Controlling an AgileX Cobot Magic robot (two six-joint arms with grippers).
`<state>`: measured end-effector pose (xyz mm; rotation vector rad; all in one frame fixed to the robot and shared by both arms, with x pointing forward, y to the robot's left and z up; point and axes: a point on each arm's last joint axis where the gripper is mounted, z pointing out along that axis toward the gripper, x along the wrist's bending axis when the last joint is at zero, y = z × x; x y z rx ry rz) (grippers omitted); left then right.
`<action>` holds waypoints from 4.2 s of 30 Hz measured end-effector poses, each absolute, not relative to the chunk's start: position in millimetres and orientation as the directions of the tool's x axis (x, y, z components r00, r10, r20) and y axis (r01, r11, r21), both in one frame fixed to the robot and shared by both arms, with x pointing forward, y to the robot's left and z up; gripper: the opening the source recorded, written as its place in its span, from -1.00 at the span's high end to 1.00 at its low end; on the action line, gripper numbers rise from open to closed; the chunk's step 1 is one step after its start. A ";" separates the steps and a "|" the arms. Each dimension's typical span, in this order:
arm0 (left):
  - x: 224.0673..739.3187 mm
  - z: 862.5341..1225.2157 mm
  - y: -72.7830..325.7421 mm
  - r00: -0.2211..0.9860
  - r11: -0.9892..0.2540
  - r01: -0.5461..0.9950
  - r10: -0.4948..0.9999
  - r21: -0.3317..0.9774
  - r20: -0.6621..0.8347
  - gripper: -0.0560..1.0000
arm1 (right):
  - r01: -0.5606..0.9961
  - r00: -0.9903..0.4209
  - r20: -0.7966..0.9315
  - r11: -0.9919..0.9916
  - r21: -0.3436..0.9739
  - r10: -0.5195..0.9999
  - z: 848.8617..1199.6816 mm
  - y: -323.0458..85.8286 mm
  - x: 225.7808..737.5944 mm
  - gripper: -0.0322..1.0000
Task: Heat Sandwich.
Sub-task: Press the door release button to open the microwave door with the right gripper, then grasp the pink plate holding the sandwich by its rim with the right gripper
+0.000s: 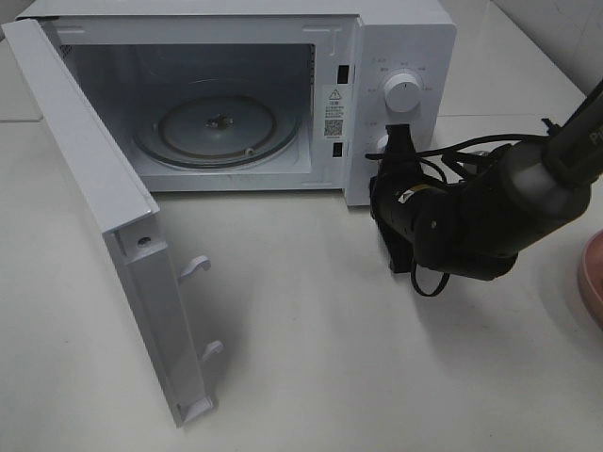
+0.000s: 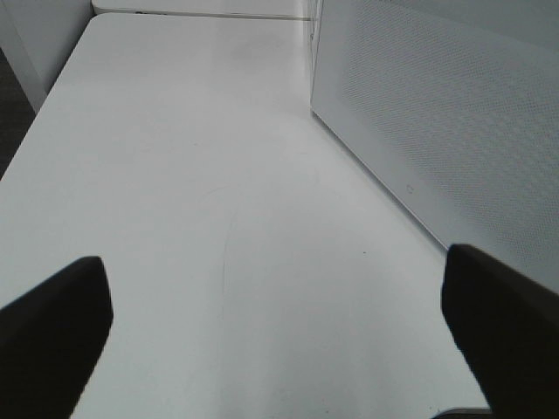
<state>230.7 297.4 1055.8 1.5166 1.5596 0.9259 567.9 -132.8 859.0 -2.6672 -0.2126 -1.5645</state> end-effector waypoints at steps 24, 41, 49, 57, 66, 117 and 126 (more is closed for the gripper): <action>230.7 1055.8 297.4 -0.008 0.033 0.450 0.999 0.892 -0.032 -0.94 | 0.467 0.533 0.748 -0.875 0.130 0.396 895.0 -134.8 512.1 0.90; 230.7 1055.8 297.4 -0.008 0.033 0.450 0.999 0.892 -0.032 -0.94 | 0.856 0.184 0.469 -0.375 0.355 0.864 932.7 -139.9 476.5 0.85; 230.7 1055.8 297.4 -0.008 0.033 0.450 0.999 0.892 -0.032 -0.94 | 0.906 -0.113 0.238 0.002 0.422 0.965 947.7 -152.7 460.2 0.83; 230.7 1055.8 297.4 -0.008 0.033 0.450 0.999 0.892 -0.032 -0.94 | 0.912 -0.300 0.032 0.277 0.302 0.953 953.4 -170.2 441.8 0.80; 230.7 1055.8 297.4 -0.008 0.033 0.450 0.999 0.892 -0.032 -0.94 | 0.925 -0.312 -0.042 0.314 0.215 0.949 959.9 -181.8 437.2 0.58; 230.7 1055.8 297.4 -0.008 0.033 0.450 0.999 0.892 -0.032 -0.94 | 0.990 -0.046 -0.139 0.065 0.128 0.989 978.3 -297.8 471.7 -0.81; 230.7 1055.8 297.4 -0.008 0.033 0.450 0.999 0.892 -0.032 -0.94 | 0.996 -0.020 -0.118 0.030 0.085 0.993 958.2 -304.2 481.4 -0.78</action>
